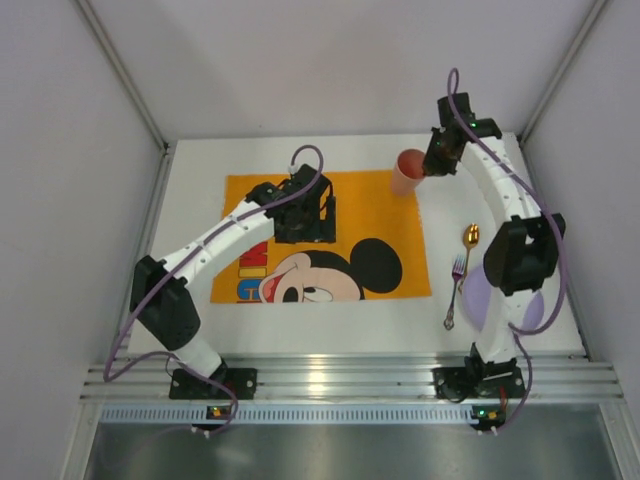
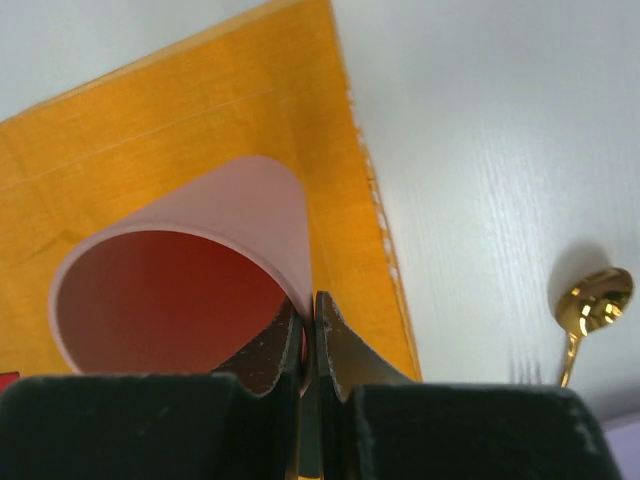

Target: Set the dinner table for one person

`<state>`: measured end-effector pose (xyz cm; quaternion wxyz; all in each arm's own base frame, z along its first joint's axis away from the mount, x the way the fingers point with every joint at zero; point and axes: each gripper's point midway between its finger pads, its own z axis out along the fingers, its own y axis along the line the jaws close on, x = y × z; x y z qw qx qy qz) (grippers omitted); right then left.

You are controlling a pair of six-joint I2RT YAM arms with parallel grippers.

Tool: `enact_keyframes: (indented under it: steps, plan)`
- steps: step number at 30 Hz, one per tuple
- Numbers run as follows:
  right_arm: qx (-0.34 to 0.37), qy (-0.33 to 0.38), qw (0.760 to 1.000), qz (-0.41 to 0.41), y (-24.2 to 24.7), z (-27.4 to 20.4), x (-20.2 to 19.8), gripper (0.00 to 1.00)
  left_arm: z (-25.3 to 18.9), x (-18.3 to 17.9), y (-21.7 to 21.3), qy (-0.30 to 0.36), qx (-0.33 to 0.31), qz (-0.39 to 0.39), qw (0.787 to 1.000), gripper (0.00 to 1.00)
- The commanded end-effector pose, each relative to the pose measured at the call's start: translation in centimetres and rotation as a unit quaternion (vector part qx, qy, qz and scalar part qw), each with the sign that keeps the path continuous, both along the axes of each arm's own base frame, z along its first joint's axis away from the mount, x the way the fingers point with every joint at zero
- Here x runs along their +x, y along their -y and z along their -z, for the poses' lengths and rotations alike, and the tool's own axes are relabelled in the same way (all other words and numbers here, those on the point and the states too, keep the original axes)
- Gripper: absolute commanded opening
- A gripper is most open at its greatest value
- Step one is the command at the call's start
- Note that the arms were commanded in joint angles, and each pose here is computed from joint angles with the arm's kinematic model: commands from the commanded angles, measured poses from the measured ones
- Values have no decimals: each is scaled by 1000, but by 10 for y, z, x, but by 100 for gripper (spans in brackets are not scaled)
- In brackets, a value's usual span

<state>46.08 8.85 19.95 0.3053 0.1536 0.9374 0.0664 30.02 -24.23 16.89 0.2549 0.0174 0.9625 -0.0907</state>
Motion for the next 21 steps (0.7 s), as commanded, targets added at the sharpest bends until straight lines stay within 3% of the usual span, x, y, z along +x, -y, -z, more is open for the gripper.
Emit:
enact_keyframes:
  steps: [1,9,11,12,15,21]
  plan:
    - [4,0,1000,-6,-24,0,20,0,-28,2,-16,41,-32,-13,999,94]
    - [-31,-47,998,-15,-43,51,41,1,-23,4,-57,40,-36,-47,997,95]
    - [-42,-55,997,-17,-45,59,39,18,-22,6,-64,41,-36,-54,997,95]
    - [-45,-57,997,-18,-46,62,39,36,-19,6,-66,36,-36,-55,997,95]
    - [-48,-56,997,-25,-54,62,38,61,-16,9,-69,35,-41,-54,997,95]
    - [-27,-15,999,-37,-61,14,34,91,-13,15,-67,28,-40,-46,998,95]
